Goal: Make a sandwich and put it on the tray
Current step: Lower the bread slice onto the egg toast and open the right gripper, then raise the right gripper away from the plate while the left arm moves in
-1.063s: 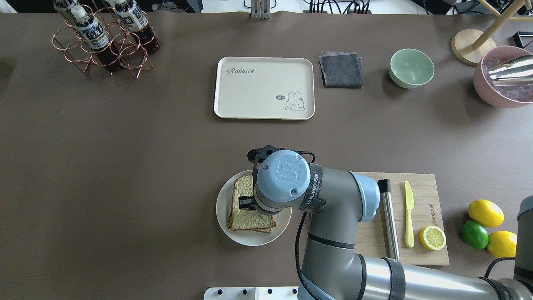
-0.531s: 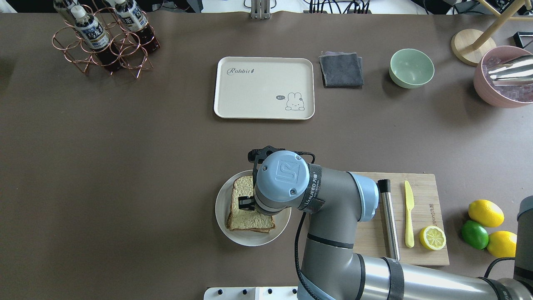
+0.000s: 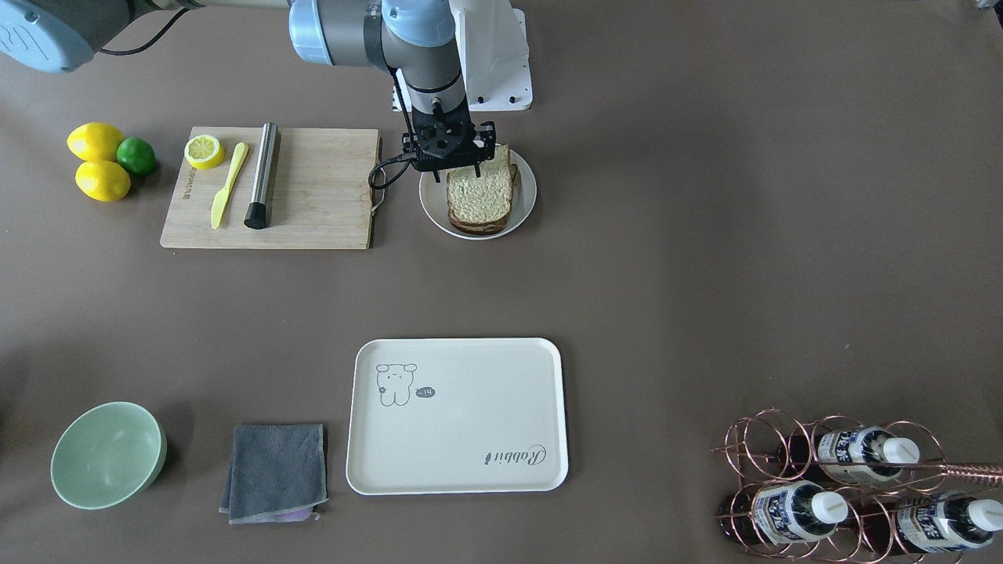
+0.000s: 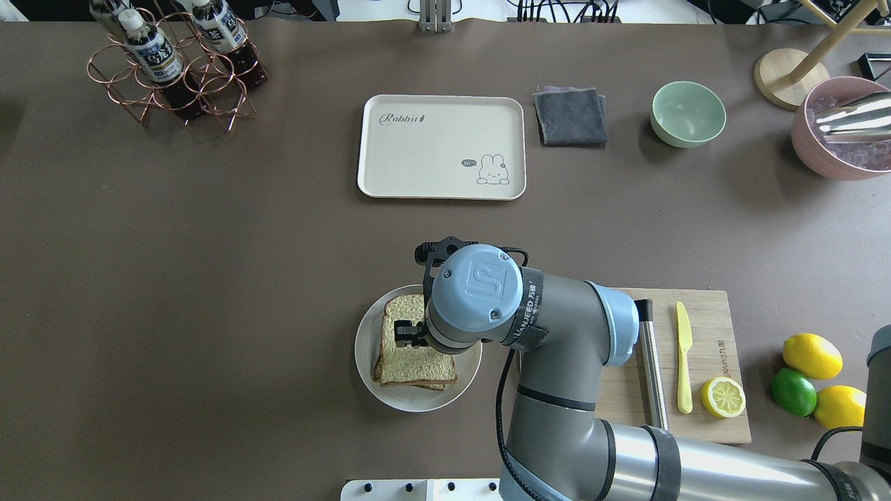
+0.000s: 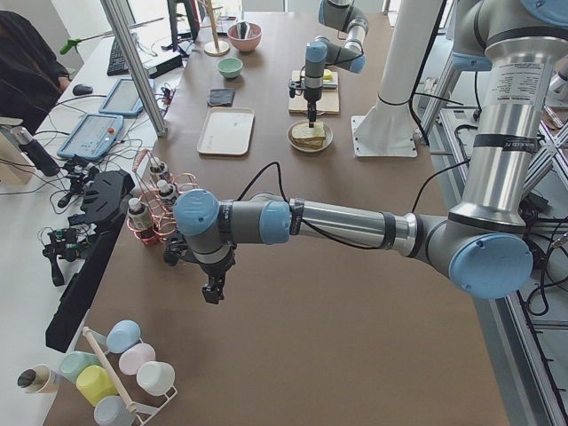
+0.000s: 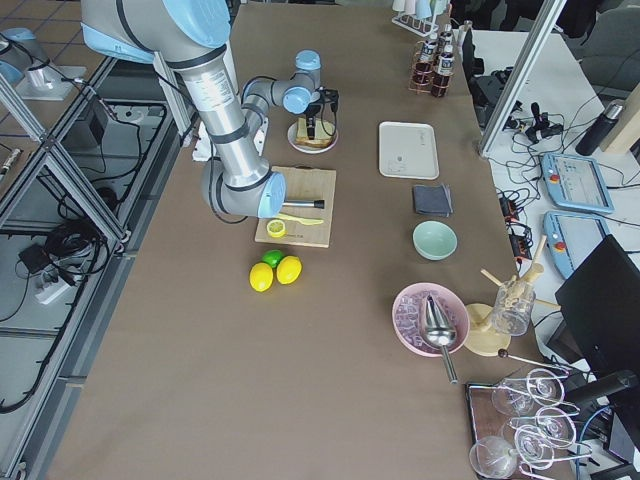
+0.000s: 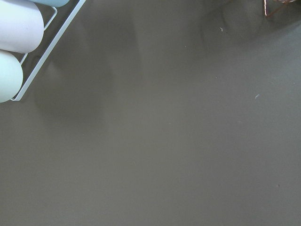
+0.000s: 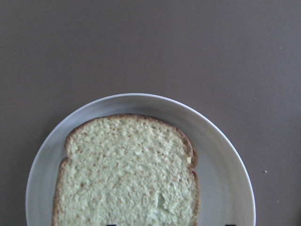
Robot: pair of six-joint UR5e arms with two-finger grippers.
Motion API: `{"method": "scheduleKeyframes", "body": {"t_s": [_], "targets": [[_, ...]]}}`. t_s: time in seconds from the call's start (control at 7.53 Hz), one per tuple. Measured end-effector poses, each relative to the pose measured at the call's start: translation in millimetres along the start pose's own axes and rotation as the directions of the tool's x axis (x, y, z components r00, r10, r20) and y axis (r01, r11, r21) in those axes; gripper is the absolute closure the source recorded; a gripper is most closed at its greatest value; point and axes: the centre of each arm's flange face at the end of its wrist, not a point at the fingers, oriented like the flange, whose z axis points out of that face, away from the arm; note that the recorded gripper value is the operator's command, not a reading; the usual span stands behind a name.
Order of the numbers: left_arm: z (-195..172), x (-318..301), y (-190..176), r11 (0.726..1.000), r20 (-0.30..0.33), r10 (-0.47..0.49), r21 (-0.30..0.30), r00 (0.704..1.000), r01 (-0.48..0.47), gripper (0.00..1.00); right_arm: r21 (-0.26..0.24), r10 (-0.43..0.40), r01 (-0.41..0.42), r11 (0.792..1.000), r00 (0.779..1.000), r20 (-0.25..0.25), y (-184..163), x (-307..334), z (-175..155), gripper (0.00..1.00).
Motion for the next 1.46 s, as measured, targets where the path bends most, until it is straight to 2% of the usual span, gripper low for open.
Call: {"method": "scheduleKeyframes", "body": {"t_s": [0.4,0.66,0.93,1.06,1.33,1.46], "targets": [[-9.3,9.1,-11.9,1.0,0.001,0.016,0.014,1.0,-0.016,0.02,-0.001,0.029,-0.029,1.0,0.999,0.022,-25.4,13.8,-24.3,0.0],[-31.5,32.6,-33.2,0.998,0.007,0.039,0.054,0.999,-0.04,0.02,0.001,0.071,-0.071,0.997,0.997,0.021,-52.7,32.8,-45.6,0.0],[-44.1,111.4,-65.9,0.994,-0.001,0.056,0.089,0.998,-0.056,0.02,0.017,0.114,-0.113,0.993,0.993,-0.008,-77.2,54.7,-71.5,0.0],[-41.8,165.0,-77.2,0.991,-0.013,0.096,0.094,0.995,-0.095,0.01,0.029,0.129,-0.128,0.991,0.991,-0.022,-88.0,67.4,-77.9,0.0],[-10.9,288.7,-93.1,0.987,-0.06,0.153,0.058,0.986,-0.149,0.02,0.047,0.16,-0.158,0.986,0.987,-0.032,-120.2,98.6,-98.5,0.0],[9.6,351.9,-96.5,0.991,-0.091,0.135,0.025,0.987,-0.133,0.02,0.044,0.172,-0.17,0.984,0.985,-0.031,-138.1,118.4,-111.9,0.0]]}}
